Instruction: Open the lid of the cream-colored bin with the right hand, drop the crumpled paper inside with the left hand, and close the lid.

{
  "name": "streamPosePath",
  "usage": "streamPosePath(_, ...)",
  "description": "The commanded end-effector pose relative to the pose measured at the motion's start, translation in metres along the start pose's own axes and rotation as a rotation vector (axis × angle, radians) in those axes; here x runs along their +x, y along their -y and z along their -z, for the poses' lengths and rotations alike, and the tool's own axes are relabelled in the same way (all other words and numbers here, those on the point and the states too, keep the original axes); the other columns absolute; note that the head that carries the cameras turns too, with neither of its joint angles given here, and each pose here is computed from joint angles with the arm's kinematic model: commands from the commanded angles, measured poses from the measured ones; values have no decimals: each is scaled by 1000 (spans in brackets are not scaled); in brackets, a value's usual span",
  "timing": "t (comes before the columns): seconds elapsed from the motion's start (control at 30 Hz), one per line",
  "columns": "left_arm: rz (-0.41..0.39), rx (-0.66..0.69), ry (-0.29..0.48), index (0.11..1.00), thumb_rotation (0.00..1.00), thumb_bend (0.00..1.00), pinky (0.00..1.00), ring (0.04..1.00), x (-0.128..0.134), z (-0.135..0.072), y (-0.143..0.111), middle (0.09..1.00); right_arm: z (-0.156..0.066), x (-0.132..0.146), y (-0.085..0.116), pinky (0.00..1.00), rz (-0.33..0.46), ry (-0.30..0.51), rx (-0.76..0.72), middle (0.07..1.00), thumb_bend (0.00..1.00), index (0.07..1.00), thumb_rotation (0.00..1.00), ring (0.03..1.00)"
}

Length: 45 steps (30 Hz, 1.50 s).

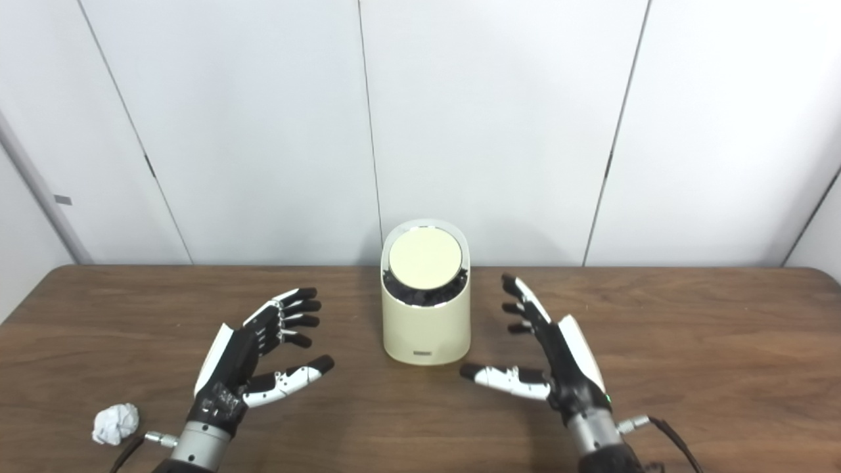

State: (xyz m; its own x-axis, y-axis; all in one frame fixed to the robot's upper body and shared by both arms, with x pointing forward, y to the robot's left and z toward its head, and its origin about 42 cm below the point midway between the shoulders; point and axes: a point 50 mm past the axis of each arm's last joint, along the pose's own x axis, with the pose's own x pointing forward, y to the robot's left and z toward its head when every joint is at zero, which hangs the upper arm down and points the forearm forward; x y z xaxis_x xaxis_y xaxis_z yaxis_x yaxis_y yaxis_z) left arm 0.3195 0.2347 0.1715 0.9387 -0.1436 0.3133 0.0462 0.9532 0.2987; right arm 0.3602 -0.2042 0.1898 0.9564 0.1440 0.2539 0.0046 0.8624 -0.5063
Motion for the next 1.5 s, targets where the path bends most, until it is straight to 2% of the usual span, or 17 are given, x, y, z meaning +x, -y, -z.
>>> streamPosePath(0.0,-8,4,82,832,140,679,611,729,13,-12,-2,790,-30,26,18,773,55,99,-24,911,799,972,433,871)
streamPosePath(0.27,-5,2,81,829,124,670,621,730,12,-8,3,789,-47,62,36,781,64,106,-75,953,845,998,452,903)
streamPosePath(0.57,-6,0,81,827,139,677,631,741,13,-6,6,790,-67,86,43,755,58,134,-115,936,829,1000,427,900)
streamPosePath(0.7,-5,0,82,829,134,677,628,744,13,-7,7,791,-77,95,42,760,54,112,-124,938,831,998,440,906)
streamPosePath(0.9,-4,-3,86,829,136,676,634,742,13,-7,9,790,-88,107,40,671,48,118,-174,923,820,999,450,873)
streamPosePath(1.2,-3,-18,73,836,124,675,640,748,12,-4,11,796,-96,116,30,678,29,121,-191,923,792,979,369,865)
streamPosePath(1.47,-4,-25,77,840,134,680,643,750,13,-4,13,793,-98,123,17,675,11,114,-228,927,783,965,357,848)
